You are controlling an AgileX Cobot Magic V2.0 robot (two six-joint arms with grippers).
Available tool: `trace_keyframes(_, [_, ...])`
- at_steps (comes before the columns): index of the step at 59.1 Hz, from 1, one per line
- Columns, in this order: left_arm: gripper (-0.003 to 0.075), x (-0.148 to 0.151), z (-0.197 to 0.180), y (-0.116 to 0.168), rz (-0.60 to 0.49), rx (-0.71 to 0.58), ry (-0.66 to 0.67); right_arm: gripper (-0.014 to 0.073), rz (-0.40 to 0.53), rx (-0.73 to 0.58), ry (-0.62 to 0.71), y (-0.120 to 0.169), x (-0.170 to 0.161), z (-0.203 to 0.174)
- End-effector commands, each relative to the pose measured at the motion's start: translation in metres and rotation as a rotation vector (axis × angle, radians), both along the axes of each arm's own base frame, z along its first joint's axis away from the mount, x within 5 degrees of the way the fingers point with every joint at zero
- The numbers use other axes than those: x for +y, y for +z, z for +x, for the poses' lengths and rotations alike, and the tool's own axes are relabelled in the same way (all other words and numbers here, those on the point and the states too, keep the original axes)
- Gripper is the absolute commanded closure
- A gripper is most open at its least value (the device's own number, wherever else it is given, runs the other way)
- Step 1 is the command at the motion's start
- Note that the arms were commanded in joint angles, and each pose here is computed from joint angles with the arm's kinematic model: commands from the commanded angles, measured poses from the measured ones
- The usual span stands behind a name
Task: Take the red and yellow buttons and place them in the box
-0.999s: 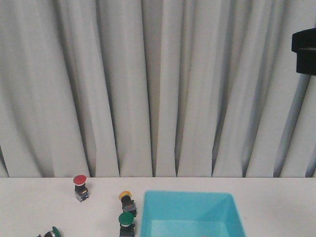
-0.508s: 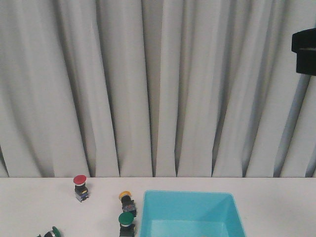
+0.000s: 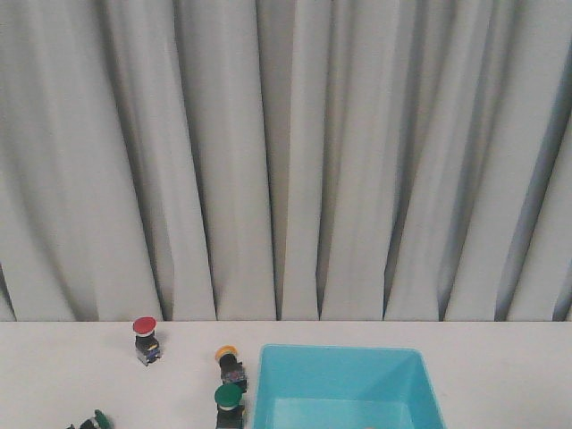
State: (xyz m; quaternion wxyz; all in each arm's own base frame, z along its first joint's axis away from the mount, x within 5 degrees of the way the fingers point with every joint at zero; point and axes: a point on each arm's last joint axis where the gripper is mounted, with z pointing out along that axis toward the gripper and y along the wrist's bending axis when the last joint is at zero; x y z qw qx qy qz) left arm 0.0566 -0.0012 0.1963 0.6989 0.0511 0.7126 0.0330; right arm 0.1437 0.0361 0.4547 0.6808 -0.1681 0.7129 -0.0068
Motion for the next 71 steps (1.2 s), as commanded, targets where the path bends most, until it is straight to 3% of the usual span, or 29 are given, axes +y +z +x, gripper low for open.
trace_keyframes(1, [0.0726, 0.000, -0.001, 0.004, -0.005, -0.077, -0.004, 0.0603, 0.069, -0.159, 0.005, -0.028, -0.006, -0.017])
trace_keyframes(7, [0.0726, 0.000, -0.001, 0.004, -0.005, -0.077, -0.004, 0.0603, 0.169, -0.170, -0.019, -0.090, -0.014, -0.034])
trace_keyframes(16, [0.0726, 0.000, -0.001, 0.004, -0.005, -0.077, -0.004, 0.0603, 0.278, -0.057, -0.102, -0.179, -0.024, -0.051])
trace_keyframes(30, [0.0726, 0.000, -0.001, 0.004, -0.005, -0.077, -0.004, 0.0603, 0.273, -0.064, -0.142, -0.252, -0.031, -0.079])
trace_keyframes(48, [0.0726, 0.000, -0.001, 0.004, -0.005, -0.077, -0.004, 0.0603, 0.258, 0.014, -0.245, -0.267, -0.036, -0.088])
trace_keyframes(71, [0.0726, 0.000, -0.001, 0.004, -0.005, -0.077, -0.004, 0.0603, 0.250, 0.014, -0.243, -0.267, -0.036, -0.088])
